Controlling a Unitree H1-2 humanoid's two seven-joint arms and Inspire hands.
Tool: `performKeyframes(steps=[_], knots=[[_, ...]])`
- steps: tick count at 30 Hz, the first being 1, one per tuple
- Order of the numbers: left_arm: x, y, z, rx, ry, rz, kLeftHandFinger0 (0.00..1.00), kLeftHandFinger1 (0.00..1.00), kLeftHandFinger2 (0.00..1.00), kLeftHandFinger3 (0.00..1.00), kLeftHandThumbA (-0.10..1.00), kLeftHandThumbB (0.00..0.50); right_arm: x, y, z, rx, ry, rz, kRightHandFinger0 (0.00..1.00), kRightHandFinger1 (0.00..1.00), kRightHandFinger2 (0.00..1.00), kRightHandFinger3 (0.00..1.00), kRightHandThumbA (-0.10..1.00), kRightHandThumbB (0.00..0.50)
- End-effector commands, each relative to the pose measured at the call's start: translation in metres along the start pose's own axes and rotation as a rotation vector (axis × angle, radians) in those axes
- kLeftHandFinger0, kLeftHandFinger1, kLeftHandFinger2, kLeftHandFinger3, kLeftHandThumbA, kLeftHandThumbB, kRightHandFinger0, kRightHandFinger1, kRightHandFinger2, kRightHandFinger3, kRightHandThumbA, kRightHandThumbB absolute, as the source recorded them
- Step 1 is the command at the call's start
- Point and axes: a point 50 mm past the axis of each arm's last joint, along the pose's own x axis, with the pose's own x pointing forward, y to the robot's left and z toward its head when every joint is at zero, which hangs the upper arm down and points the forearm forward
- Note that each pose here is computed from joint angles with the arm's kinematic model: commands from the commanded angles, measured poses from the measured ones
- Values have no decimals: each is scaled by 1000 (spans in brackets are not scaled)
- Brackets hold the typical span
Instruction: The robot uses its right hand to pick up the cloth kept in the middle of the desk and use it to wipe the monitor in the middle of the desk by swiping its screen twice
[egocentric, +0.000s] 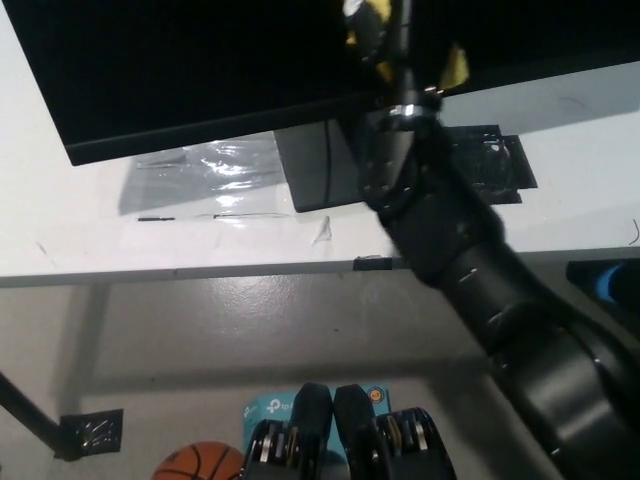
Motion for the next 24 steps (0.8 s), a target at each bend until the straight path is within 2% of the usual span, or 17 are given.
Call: performKeyframes(steps=[1,5,6,8,10,12,14,18,19,21,22,23,24], knots=[[-5,7,-2,21,-4,4,773,796,870,1000,70,66,22,7,57,44,-137,37,0,0,145,702,-100,0],[-4,3,1,35,-5,-3,759,787,863,1000,86,65,19,11,60,18,-154,48,0,0,150,716,-100,4],[-4,2,-3,35,-7,-1,731,758,840,1000,84,67,19,11,60,13,-164,47,0,0,131,714,-100,12],[-5,3,-3,42,-11,-2,720,754,831,1000,78,57,20,9,57,14,-162,49,0,0,138,713,-100,2],[-8,3,-5,31,-8,-5,744,781,851,1000,70,57,20,9,54,18,-156,57,0,0,147,722,-100,0],[-9,4,-5,11,-3,-5,779,806,881,1000,50,60,21,6,49,9,-153,54,0,0,161,717,-100,0],[-9,3,-3,18,7,-2,760,782,852,1000,44,55,23,1,41,-3,-154,42,0,0,195,698,-100,1],[-8,2,-5,15,8,-3,764,794,859,1000,28,51,26,-9,22,-54,-164,20,0,0,190,671,-100,3],[-7,2,-6,17,7,-1,741,772,838,1000,24,52,27,-12,17,-54,-164,18,0,0,197,674,-100,2],[-5,2,-7,13,4,1,717,756,825,1000,26,56,28,-15,10,-71,-169,15,0,0,224,684,-100,2],[-5,2,-7,11,5,0,707,739,803,1000,26,57,29,-21,0,-110,-181,16,15,80,348,685,-100,9],[-5,2,-7,11,5,-1,703,733,796,1000,27,57,30,-24,-4,-127,-186,17,1,14,285,686,-100,9],[-7,3,-6,22,5,-4,739,759,822,1000,39,50,31,-33,-18,-134,-167,17,0,1,164,701,-100,1]])
